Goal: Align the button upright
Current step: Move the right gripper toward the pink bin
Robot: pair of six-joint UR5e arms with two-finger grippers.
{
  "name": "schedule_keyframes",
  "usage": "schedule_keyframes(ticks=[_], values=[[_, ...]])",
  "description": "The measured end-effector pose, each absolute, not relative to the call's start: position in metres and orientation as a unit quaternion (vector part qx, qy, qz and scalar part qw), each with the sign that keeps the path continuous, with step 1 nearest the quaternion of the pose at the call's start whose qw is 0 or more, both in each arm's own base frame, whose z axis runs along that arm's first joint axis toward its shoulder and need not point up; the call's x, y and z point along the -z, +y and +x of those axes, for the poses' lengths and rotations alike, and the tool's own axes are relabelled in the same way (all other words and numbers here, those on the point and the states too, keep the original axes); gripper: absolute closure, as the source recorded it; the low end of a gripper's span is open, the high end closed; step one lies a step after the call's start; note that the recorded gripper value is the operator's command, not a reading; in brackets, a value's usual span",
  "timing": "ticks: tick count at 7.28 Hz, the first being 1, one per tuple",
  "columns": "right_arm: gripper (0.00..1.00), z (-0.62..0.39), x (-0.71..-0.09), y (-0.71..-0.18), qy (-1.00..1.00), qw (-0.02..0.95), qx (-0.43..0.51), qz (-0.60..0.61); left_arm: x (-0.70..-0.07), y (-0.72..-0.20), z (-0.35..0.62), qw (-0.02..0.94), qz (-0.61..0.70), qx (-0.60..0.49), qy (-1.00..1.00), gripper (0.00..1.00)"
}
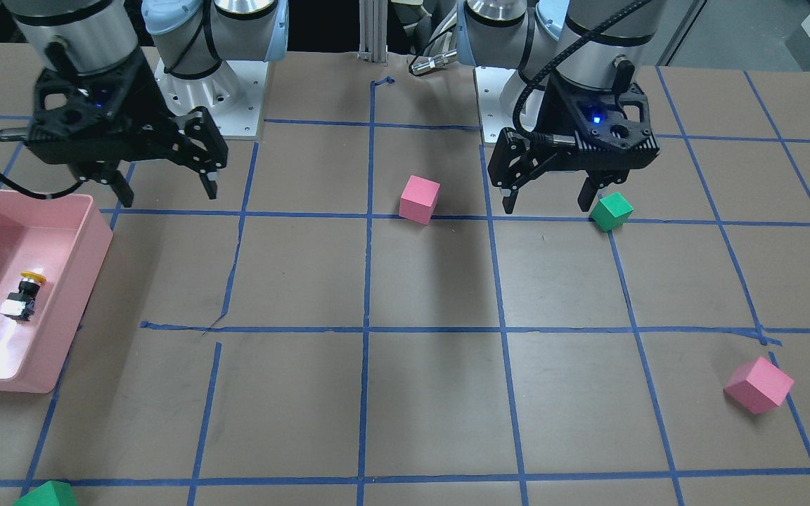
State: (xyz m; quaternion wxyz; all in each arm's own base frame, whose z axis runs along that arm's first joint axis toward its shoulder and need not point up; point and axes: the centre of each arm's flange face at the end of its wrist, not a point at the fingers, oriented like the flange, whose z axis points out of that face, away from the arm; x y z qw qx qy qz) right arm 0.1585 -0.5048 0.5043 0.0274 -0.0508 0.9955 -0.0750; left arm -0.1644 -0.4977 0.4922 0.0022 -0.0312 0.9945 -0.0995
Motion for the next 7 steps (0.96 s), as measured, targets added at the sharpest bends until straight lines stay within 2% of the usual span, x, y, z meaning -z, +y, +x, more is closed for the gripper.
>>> schedule_keyframes(ticks=[7], values=[[0.00,0.164,-0.481,-0.507,0.999,0.020,0.034,-0.026,-0.491,-0.499,-0.164,0.001,-0.032,0.098,0.995,0.00]])
